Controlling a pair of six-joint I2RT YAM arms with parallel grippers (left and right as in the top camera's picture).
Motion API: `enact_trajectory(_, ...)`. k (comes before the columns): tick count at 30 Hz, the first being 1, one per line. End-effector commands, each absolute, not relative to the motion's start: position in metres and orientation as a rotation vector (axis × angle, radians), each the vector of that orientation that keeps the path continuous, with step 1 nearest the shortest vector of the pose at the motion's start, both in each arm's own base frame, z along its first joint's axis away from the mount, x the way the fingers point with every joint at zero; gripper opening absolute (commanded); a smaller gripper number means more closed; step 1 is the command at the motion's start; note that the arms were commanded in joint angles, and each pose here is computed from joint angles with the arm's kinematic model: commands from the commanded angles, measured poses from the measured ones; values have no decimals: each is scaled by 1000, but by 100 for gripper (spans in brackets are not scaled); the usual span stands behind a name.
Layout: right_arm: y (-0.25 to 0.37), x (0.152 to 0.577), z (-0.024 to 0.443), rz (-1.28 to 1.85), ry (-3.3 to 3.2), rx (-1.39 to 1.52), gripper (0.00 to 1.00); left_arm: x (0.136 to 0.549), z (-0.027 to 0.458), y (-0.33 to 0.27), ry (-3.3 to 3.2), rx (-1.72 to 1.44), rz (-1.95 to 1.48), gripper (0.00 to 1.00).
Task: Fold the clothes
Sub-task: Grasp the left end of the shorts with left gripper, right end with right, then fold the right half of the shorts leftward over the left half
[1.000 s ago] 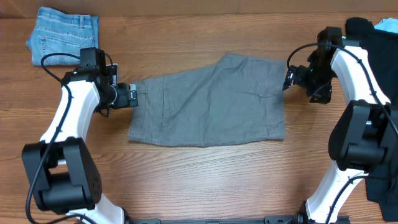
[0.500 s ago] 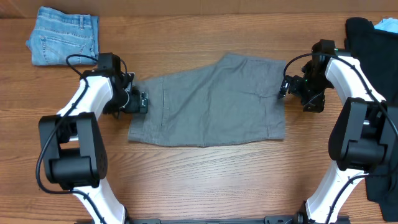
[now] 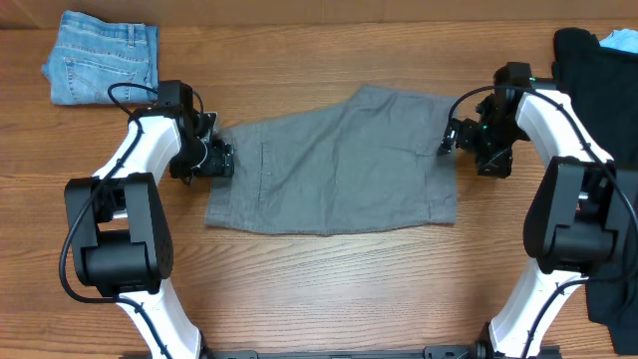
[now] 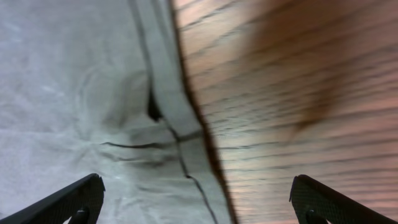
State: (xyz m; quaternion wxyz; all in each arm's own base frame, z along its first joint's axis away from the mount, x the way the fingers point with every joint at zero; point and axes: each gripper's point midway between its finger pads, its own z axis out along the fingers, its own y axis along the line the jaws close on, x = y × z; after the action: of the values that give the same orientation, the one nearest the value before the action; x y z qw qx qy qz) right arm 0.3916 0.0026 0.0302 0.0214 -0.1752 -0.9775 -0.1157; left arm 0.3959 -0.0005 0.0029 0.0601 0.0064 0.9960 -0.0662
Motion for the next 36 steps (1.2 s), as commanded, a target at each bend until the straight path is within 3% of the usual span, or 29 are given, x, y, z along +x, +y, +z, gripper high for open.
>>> enact_trajectory(1, 18, 391, 31, -381, -3039, -485, 100, 376, -31, -15, 3108, 48, -311, 80)
enact_trajectory(10, 37, 388, 3, -386, -3080, -413, 100, 376, -31, -15, 3110, 48, -312, 79)
enact_trajectory(13, 37, 385, -3, -383, -3076, -412, 93, 375, -31, -15, 3112, 48, -312, 79)
enact_trajectory(14, 37, 384, -4, -383, -3075, -413, 86, 375, -30, -15, 3112, 48, -313, 79)
enact_trajectory(20, 37, 386, -5, -386, -3073, -469, 6, 375, -30, -15, 3112, 47, -317, 79)
enact_trajectory(24, 35, 388, -5, -387, -3073, -497, 4, 374, -30, -15, 3116, 47, -317, 80)
enact_trajectory(31, 1, 390, 9, -236, -3050, -672, 4, 368, -30, -18, 3138, 43, -345, 94)
enact_trajectory(36, -12, 395, 33, -228, -3064, -733, 4, 368, -29, -21, 3132, 43, -376, 94)
